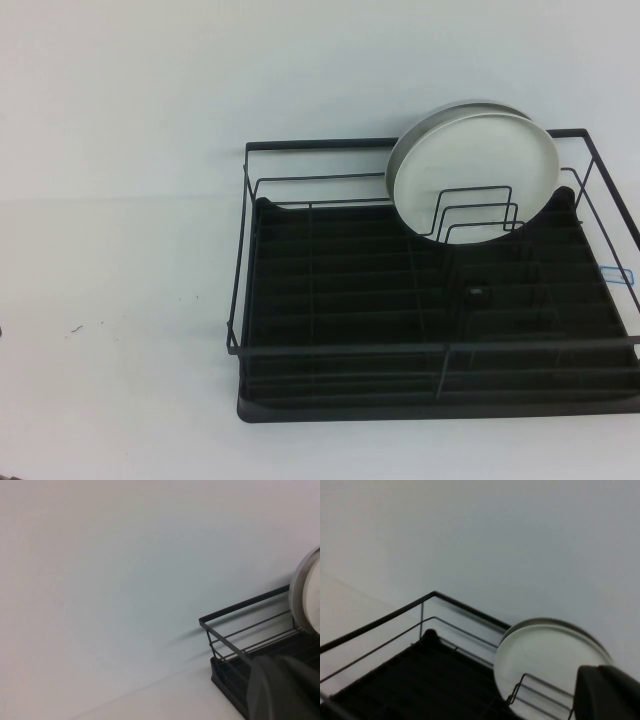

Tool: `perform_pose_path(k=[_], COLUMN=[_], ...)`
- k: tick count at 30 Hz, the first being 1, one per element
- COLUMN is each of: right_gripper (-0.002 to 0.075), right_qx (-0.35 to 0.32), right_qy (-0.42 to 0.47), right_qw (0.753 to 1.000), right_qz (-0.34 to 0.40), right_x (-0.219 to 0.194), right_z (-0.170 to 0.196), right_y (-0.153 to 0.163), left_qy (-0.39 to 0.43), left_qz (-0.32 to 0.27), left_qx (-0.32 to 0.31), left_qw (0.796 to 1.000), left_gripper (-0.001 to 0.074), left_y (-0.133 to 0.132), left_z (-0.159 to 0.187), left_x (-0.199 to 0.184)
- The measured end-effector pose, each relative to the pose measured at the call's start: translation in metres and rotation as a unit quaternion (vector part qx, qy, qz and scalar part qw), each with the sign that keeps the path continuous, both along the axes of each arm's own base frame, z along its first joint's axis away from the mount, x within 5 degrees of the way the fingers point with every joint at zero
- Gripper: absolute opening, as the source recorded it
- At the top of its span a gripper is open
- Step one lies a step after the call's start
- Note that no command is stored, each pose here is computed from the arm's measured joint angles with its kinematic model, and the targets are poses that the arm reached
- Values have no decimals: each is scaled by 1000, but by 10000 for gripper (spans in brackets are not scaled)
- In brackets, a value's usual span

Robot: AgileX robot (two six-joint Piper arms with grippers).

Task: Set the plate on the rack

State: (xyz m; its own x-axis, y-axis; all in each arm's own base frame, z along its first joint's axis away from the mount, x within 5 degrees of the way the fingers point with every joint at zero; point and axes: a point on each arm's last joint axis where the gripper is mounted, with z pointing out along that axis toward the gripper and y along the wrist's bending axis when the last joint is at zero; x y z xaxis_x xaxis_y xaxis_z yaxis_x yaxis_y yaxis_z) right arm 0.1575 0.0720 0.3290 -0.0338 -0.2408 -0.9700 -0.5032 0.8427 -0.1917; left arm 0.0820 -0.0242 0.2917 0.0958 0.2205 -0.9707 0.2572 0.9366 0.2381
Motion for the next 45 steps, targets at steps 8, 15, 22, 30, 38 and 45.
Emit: perform_pose_path(k=[8, 15, 22, 30, 38, 45], right_gripper=[18, 18, 18, 18, 18, 18], right_qx=[10, 17, 11, 10, 10, 10], right_qy=[-33, -52, -26, -22, -23, -22], right_qw=[999, 997, 995, 995, 995, 995], right_qz=[36, 56, 92, 97, 91, 93], right_x=[-67, -90, -94, -94, -94, -94], right_z=[-45, -68, -84, -87, -86, -86], right_y=[-17, -21, -16, -16, -16, -16], left_qy=[-3, 2, 4, 4, 0, -82], left_qz=[0, 0, 1, 1, 1, 2], left_qx=[10, 19, 12, 13, 12, 2], left_qw=[1000, 1000, 1000, 1000, 1000, 997], left_gripper=[0, 0, 0, 0, 0, 0], left_y=[0, 0, 0, 0, 0, 4], left_z=[0, -5, -6, -6, -5, 7], left_x=[0, 1, 1, 1, -1, -29])
